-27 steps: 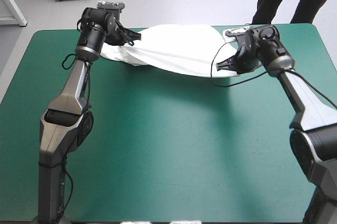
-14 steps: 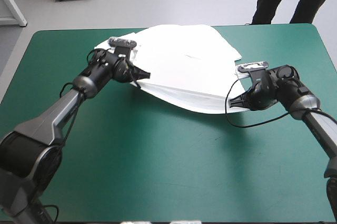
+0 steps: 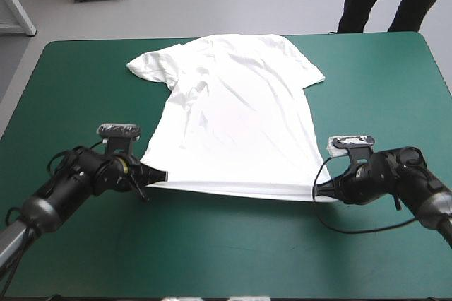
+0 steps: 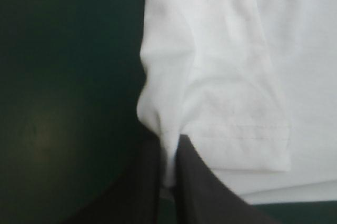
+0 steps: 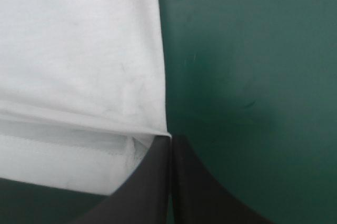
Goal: Fold the cloth
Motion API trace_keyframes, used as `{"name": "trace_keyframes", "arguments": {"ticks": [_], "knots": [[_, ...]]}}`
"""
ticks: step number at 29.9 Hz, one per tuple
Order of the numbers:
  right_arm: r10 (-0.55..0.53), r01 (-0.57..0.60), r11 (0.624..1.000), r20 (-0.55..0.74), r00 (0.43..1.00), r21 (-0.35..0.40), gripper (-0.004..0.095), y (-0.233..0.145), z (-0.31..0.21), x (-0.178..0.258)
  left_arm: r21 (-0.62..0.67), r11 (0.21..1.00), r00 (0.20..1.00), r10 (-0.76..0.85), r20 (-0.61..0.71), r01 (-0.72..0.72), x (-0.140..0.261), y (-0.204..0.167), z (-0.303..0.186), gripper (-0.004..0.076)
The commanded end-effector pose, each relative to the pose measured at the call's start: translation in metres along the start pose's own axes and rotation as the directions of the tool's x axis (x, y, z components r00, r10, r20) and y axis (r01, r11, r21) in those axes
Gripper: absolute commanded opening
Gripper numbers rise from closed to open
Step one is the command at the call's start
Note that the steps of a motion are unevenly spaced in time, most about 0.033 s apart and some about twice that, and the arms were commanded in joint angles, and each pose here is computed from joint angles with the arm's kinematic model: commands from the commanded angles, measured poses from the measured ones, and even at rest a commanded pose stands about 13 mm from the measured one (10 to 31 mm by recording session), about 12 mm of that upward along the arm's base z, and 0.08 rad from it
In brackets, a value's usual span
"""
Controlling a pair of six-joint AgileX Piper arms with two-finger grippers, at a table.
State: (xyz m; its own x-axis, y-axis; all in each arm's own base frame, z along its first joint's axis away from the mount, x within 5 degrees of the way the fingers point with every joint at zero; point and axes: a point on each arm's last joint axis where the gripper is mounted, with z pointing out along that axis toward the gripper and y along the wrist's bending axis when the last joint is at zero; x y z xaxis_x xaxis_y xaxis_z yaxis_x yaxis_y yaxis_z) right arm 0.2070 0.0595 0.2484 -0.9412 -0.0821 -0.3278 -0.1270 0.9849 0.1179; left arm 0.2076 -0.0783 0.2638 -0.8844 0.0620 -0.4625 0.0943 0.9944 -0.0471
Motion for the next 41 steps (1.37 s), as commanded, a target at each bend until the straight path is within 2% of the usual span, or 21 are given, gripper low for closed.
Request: {"name": "trace_keyframes", "arguments": {"ticks": [1, 12, 18, 25, 29, 31, 33, 38, 39, 41], "knots": [[0.006, -0.006, 1.0, 0.022, 1.0, -0.017, -0.0013, -0.001, -0.013, 0.018, 0.017, 0.999, 0.999, -0.035, 0.011, 0.035, 0.028, 0.01, -0.023, -0.0009], [0.052, -0.066, 0.992, -0.121, 0.991, -0.112, -0.0013, 0.001, -0.019, 0.08, 0.04, 0.994, 0.989, -0.092, -0.116, 0.098, 0.106, 0.03, -0.059, -0.0009], [0.055, -0.077, 0.987, -0.15, 0.987, -0.141, -0.0011, 0.001, -0.023, 0.101, 0.139, 0.977, 0.974, -0.137, -0.179, 0.163, 0.133, 0.027, -0.057, -0.0009], [0.049, -0.072, 0.983, -0.137, 0.989, -0.168, -0.0011, 0.002, -0.032, 0.113, 0.166, 0.971, 0.976, -0.146, -0.159, 0.173, 0.139, 0.027, -0.056, -0.0009], [0.05, -0.085, 0.978, -0.187, 0.981, -0.188, -0.0001, 0.004, -0.034, 0.118, 0.203, 0.96, 0.97, -0.157, -0.183, 0.194, 0.141, 0.023, -0.057, -0.0008], [0.051, -0.09, 0.976, -0.197, 0.979, -0.199, 0.0063, 0.005, -0.035, 0.118, 0.224, 0.953, 0.967, -0.163, -0.195, 0.206, 0.141, 0.021, -0.058, 0.0008], [0.053, -0.096, 0.972, -0.197, 0.979, -0.214, 0.0179, 0.007, -0.036, 0.118, 0.249, 0.943, 0.964, -0.172, -0.203, 0.22, 0.14, 0.018, -0.06, 0.0062], [0.047, -0.074, 0.968, -0.114, 0.992, -0.239, 0.0502, 0.011, -0.057, 0.102, 0.3, 0.93, 0.97, -0.164, -0.179, 0.212, 0.13, 0.014, -0.08, 0.0277], [0.046, -0.065, 0.967, -0.081, 0.996, -0.247, 0.0541, 0.013, -0.065, 0.096, 0.307, 0.93, 0.974, -0.16, -0.16, 0.203, 0.126, 0.014, -0.089, 0.0337], [0.038, -0.036, 0.968, 0.005, 0.999, -0.25, 0.0548, 0.015, -0.085, 0.084, 0.325, 0.931, 0.986, -0.149, -0.078, 0.166, 0.114, 0.014, -0.109, 0.041]]}}
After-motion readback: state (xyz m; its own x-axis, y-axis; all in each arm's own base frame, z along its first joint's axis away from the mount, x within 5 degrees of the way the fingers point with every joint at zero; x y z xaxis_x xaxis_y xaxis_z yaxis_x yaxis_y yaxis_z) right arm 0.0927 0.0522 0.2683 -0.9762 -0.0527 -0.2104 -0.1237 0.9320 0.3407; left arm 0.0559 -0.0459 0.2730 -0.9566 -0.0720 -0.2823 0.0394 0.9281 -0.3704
